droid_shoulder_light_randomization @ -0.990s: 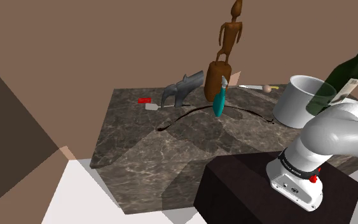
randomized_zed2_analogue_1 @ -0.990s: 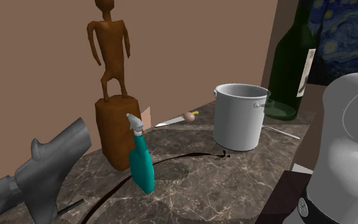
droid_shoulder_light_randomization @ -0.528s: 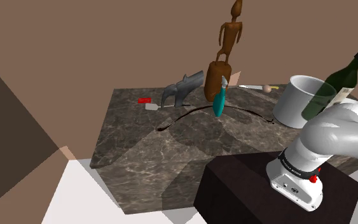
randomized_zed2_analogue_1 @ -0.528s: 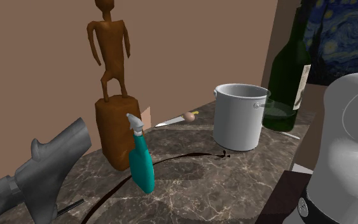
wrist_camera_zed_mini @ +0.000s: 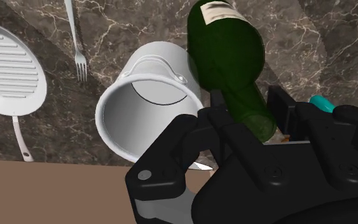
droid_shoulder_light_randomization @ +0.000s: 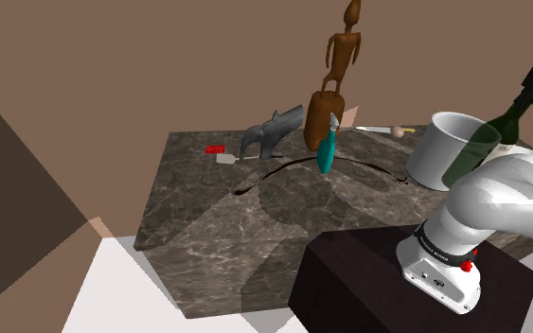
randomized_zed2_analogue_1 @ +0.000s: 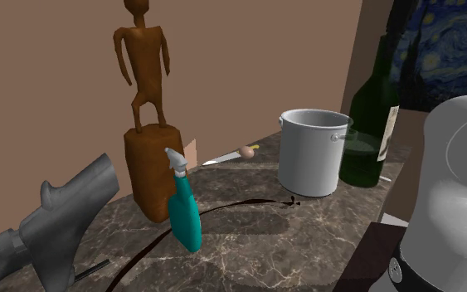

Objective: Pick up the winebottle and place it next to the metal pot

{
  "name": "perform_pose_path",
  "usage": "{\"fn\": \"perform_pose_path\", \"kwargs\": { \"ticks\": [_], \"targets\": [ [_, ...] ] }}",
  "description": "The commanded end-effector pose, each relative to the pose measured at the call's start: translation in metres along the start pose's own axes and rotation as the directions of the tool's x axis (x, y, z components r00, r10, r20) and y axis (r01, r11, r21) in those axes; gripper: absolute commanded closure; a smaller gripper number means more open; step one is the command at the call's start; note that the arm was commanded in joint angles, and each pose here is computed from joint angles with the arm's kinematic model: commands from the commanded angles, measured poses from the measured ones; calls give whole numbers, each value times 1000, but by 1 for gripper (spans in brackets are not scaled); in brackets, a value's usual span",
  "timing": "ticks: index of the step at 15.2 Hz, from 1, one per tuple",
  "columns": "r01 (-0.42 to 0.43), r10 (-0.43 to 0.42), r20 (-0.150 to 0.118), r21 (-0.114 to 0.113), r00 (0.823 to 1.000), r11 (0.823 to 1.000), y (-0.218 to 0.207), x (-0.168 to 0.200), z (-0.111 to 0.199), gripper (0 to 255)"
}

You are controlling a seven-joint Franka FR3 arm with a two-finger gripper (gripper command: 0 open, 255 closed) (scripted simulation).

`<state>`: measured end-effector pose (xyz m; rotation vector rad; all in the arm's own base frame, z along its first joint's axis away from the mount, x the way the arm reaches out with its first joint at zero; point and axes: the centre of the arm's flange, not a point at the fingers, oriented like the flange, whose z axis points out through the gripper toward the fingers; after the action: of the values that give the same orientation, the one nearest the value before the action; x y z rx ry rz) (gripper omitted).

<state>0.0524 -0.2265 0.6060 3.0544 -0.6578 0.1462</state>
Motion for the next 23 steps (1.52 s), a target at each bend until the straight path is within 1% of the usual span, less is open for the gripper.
{"fn": "perform_pose_path", "kwargs": {
  "ticks": [1, 23],
  "targets": [
    [0, 0, -1, 0, 1000, 1000, 0, 0, 11, 255],
    [0, 0, -1, 0, 1000, 1000, 1, -11, 126, 255]
  ]
}}
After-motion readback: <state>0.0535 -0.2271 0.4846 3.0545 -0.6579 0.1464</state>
